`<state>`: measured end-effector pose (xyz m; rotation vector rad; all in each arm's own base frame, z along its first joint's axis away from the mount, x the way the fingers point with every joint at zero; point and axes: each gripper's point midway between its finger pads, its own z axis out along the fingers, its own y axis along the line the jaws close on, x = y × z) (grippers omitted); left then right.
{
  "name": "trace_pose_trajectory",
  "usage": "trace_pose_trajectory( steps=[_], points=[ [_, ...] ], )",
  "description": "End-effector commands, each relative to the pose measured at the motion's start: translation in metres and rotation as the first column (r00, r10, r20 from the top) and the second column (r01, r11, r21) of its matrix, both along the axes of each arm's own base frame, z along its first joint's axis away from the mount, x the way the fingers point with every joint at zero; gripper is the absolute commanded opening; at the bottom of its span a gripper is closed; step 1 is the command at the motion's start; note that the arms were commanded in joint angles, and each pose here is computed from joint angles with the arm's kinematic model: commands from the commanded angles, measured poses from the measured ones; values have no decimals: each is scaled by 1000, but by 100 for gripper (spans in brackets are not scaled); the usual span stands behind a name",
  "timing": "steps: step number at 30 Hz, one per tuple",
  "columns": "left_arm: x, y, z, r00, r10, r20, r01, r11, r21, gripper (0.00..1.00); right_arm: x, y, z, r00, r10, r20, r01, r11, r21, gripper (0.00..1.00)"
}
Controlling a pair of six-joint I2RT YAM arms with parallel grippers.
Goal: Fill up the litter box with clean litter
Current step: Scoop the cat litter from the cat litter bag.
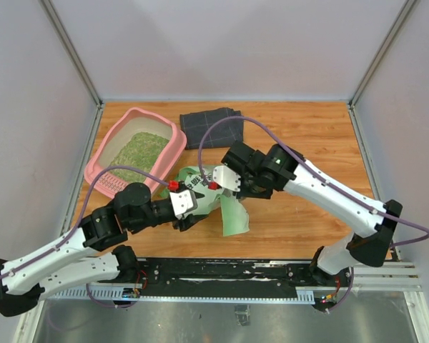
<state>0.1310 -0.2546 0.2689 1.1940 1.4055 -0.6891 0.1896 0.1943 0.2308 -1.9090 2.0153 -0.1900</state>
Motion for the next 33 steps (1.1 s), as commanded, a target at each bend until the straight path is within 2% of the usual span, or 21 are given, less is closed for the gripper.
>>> trace_pose_trajectory(
  steps=[1, 7, 9, 10, 12, 13, 14, 17, 20, 21, 24, 29, 33],
  points=[
    [-7, 8, -25, 1000, -25, -17, 26, 997, 78, 60, 26, 16, 10, 998, 0, 63, -1, 1000, 13, 1],
    [27, 24, -61, 989, 134, 61, -145, 964, 223, 66, 56, 24, 12, 997, -57, 58, 55, 998, 36, 3],
    [37, 29, -71, 981, 173, 92, -192, 942, 274, 60, 58, 29, 15, 997, -58, 59, 55, 997, 50, 7],
    [40, 31, -75, 978, 182, 104, -205, 934, 294, 51, 57, 32, 15, 997, -48, 53, 44, 997, 65, 10],
    [41, 31, -77, 978, 171, 121, -201, 931, 305, 12, 56, 36, 10, 998, -22, 51, 18, 996, 86, 15],
    [41, 31, -74, 977, 170, 129, -202, 935, 291, 2, 55, 36, 7, 999, -8, 48, 3, 995, 95, 15],
    [41, 30, -70, 976, 170, 138, -202, 941, 272, 0, 54, 35, 4, 999, -2, 44, -2, 994, 105, 15],
    [38, 31, -60, 973, 162, 164, -194, 959, 207, 0, 55, 28, -3, 999, -21, 48, 15, 992, 127, 15],
    [36, 33, -50, 966, 154, 207, -188, 969, 158, 0, 54, 24, 3, 997, -31, 72, 19, 988, 156, 22],
    [37, 35, -46, 962, 156, 222, -192, 970, 146, 0, 53, 23, 5, 997, -31, 76, 19, 987, 162, 21],
    [36, 37, -37, 954, 143, 263, -183, 974, 135, 0, 48, 25, 10, 998, -12, 67, -1, 981, 192, 2],
    [20, 26, -10, 956, 48, 288, -71, 995, 69, 0, 42, 23, 20, 999, -1, 53, -9, 981, 191, 1],
    [14, 23, 18, 946, 46, 321, -36, 999, -39, 0, 41, 26, 34, 997, 26, 72, -32, 996, 79, 1]
  ],
)
